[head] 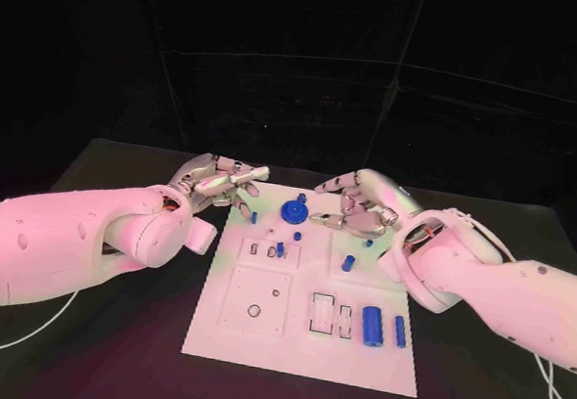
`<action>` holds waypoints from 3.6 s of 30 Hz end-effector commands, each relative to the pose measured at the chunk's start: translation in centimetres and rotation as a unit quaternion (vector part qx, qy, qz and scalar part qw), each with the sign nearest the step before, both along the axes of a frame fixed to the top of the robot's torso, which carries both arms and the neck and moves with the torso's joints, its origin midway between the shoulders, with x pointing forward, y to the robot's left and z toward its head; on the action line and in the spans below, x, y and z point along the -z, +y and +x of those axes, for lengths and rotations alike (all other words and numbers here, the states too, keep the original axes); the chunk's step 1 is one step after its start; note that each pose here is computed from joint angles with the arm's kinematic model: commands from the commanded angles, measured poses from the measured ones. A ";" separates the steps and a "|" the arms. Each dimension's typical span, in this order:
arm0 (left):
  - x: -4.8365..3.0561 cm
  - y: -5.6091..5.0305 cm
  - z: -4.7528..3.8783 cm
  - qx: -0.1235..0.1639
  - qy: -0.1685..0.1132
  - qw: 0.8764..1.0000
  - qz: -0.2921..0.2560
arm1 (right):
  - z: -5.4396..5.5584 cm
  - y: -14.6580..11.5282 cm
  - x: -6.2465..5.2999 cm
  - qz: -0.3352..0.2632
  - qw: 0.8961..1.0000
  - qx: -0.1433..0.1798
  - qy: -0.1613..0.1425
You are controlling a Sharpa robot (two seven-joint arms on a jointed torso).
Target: Assemble the parts on the task board
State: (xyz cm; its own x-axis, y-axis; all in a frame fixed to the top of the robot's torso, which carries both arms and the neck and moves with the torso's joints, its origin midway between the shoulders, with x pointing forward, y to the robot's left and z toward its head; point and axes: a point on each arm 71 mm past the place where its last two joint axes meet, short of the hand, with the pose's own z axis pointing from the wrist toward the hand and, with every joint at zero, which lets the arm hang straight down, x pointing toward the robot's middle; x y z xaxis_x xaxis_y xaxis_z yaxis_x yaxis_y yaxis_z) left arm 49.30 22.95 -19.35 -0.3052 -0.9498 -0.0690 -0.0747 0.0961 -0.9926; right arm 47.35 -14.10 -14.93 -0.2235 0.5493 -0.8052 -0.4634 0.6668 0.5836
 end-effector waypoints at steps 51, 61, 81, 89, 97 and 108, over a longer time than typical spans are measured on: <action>-0.73 -8.9 3.40 0.214 0.119 0.792 0.560 | 3.0 -6.0 -2.1 0.018 0.995 0.083 0.058; -0.09 -9.2 3.51 0.222 0.126 0.780 0.571 | 3.0 -5.9 -2.0 0.017 0.995 0.081 0.059; 0.56 -9.9 3.37 0.234 0.131 0.772 0.576 | 3.2 -5.5 -2.0 0.014 0.995 0.078 0.059; 0.64 -10.3 3.25 0.239 0.134 0.775 0.569 | 3.3 -5.4 -1.9 0.014 0.995 0.077 0.060; 0.68 -10.5 3.22 0.240 0.136 0.779 0.564 | 3.3 -5.2 -1.9 0.013 0.995 0.076 0.061; 0.82 -10.7 3.00 0.253 0.144 0.777 0.559 | 3.4 -5.1 -1.8 0.012 0.995 0.075 0.063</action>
State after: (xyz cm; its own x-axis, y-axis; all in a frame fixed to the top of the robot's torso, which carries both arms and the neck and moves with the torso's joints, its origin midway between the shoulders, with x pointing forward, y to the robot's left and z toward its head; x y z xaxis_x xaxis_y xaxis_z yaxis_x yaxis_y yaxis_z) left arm 52.49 12.34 -20.02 -0.7574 -0.1057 -0.6444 0.0504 0.9744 -0.2190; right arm 50.74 -19.32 -13.24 -0.2328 0.6073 -0.7596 -0.2757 0.7078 0.6504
